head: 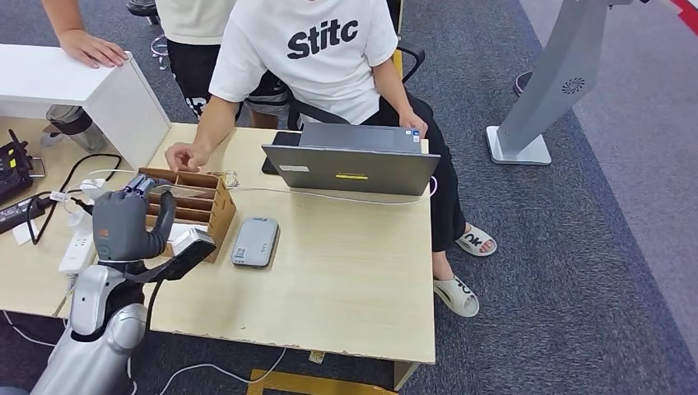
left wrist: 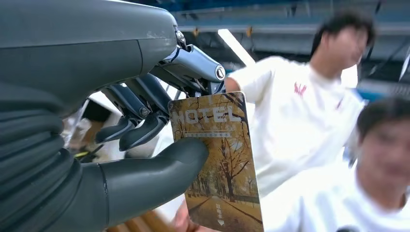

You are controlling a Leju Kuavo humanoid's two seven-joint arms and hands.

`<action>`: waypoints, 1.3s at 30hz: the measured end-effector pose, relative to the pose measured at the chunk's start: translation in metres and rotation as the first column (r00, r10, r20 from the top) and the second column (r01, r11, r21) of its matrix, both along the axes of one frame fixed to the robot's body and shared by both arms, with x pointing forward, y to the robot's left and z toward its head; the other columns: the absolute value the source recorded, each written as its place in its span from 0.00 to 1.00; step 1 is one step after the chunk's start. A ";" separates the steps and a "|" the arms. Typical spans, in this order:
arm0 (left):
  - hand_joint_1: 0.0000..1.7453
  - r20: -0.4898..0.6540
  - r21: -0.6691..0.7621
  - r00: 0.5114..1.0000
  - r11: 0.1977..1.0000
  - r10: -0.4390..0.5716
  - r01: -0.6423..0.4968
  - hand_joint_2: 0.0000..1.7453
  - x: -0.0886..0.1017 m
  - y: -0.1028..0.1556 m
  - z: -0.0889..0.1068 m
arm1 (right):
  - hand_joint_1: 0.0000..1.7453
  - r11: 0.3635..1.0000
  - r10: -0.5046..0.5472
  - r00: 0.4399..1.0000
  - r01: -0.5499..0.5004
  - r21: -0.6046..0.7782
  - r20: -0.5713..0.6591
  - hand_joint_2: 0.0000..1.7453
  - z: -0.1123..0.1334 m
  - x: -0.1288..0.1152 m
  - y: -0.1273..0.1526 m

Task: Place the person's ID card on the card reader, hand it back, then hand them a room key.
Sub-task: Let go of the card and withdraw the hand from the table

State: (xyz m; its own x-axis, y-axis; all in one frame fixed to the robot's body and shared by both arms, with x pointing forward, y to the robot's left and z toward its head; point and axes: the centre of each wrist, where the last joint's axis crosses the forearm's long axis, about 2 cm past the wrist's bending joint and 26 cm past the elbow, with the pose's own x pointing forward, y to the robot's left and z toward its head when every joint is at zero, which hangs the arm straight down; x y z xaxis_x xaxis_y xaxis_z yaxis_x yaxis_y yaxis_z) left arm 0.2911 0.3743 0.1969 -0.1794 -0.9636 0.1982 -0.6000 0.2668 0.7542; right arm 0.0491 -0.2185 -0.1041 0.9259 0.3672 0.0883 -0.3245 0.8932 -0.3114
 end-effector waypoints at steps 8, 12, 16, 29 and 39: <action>1.00 0.116 -0.033 0.993 0.999 0.012 -0.008 1.00 0.005 0.003 0.035 | 0.00 1.000 0.017 1.000 -0.017 -0.002 0.001 1.00 0.000 0.001 0.000; 1.00 0.130 -0.031 0.991 0.999 0.036 -0.032 1.00 0.015 0.008 0.046 | 0.00 1.000 0.025 1.000 -0.025 -0.001 0.000 1.00 0.000 0.001 0.000; 1.00 0.128 -0.028 0.990 0.998 0.056 -0.053 1.00 0.023 0.012 0.050 | 0.00 1.000 0.029 1.000 -0.029 -0.001 0.001 1.00 0.000 0.001 0.000; 0.99 0.079 0.020 0.990 0.993 0.119 -0.120 1.00 0.049 0.004 0.044 | 0.00 0.999 0.036 0.999 -0.036 -0.002 0.007 1.00 0.001 0.006 0.000; 0.00 0.053 -0.001 0.993 0.994 0.105 -0.105 1.00 0.054 -0.009 0.036 | 0.00 0.999 0.036 0.999 -0.036 -0.002 0.007 1.00 0.001 0.006 0.000</action>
